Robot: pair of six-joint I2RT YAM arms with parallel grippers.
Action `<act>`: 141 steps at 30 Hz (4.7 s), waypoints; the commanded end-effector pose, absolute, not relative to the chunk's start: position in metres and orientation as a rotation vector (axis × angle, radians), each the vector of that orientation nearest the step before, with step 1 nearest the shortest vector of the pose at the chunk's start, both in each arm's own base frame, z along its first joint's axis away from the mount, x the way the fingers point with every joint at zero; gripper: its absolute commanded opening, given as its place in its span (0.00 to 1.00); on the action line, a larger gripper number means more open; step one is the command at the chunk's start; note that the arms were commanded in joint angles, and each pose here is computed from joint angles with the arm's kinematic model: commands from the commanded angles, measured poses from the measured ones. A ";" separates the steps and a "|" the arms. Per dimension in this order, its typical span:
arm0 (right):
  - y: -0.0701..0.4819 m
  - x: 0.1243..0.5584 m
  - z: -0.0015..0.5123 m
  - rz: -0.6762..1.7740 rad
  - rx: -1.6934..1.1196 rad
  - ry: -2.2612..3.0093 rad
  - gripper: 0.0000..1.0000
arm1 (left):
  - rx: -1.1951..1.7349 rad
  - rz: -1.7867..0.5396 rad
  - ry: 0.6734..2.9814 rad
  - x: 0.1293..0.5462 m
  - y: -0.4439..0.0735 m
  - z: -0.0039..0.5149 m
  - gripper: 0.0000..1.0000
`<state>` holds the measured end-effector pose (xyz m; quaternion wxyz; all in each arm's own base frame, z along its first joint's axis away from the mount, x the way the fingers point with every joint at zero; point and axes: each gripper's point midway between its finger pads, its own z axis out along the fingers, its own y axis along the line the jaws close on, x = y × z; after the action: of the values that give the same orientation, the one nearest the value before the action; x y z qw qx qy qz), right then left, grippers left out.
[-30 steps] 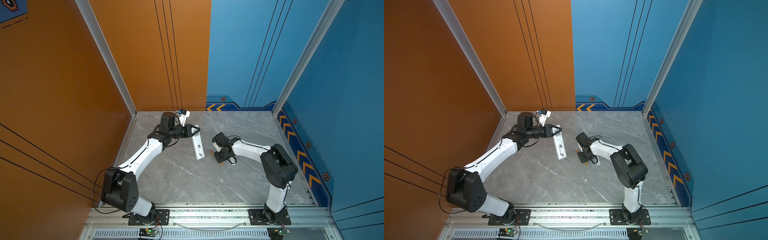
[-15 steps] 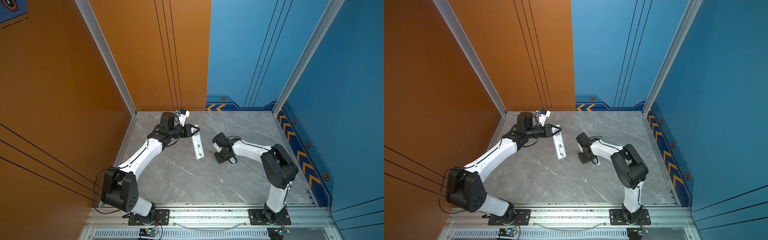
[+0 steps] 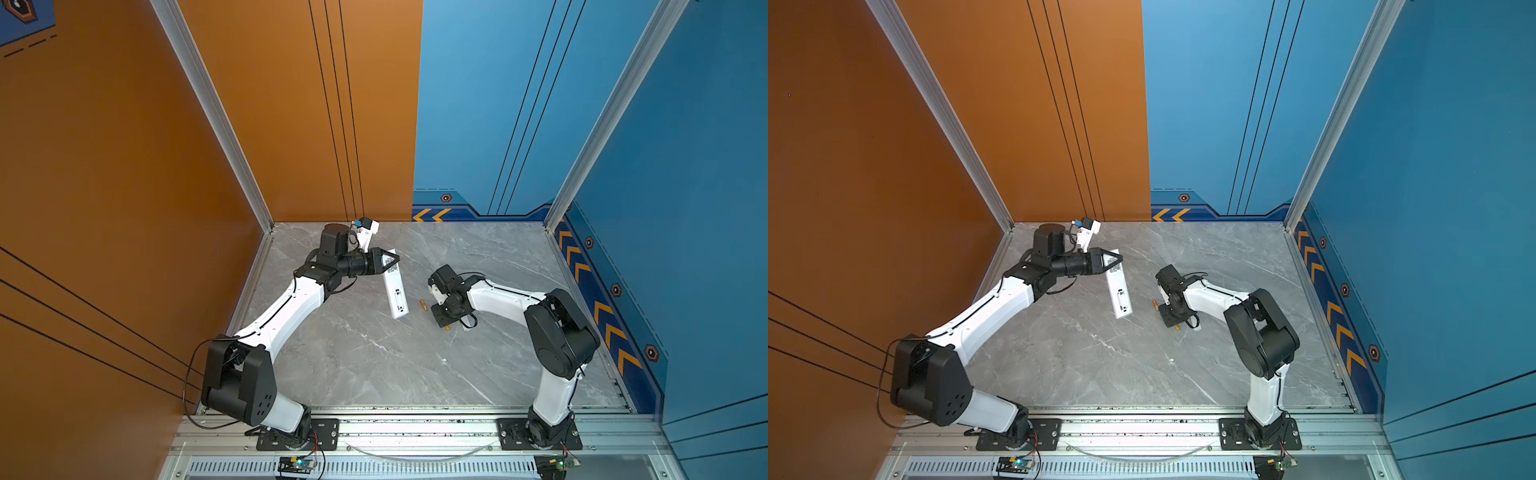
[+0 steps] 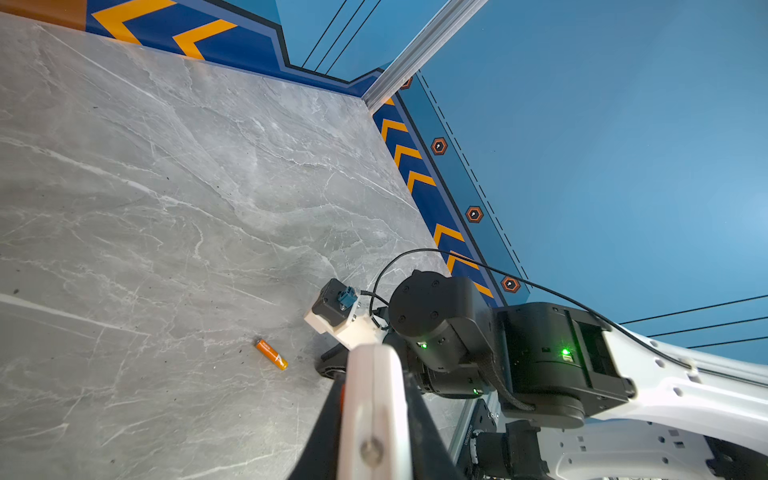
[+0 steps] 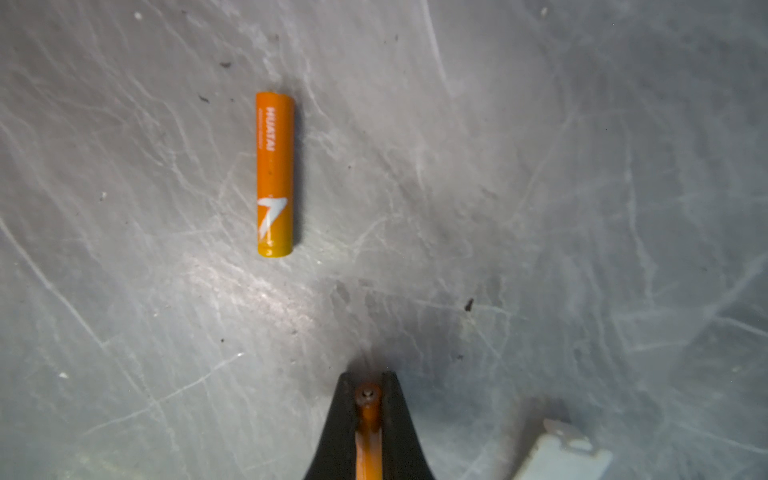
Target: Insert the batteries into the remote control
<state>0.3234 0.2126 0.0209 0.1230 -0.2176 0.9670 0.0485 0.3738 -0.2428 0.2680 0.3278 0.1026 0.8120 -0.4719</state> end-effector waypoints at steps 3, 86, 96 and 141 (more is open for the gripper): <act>0.200 0.299 0.020 0.142 -0.624 2.897 0.00 | 0.303 -1.226 2.082 0.370 -0.242 0.276 0.00; 0.267 0.215 0.255 0.826 -0.480 1.817 0.00 | 0.174 -1.314 1.782 0.287 -0.262 0.276 0.00; 0.278 0.209 0.260 0.845 -0.499 1.769 0.00 | 0.170 -1.381 1.788 0.289 -0.269 0.272 0.00; 0.297 0.213 0.245 0.770 -0.562 1.748 0.00 | 0.149 -1.466 1.730 0.277 -0.273 0.303 0.00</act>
<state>0.2118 0.2967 0.2453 0.5317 -0.2359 0.7421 0.3330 0.2823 -0.2698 0.2785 0.4098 0.0468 0.7146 -0.5651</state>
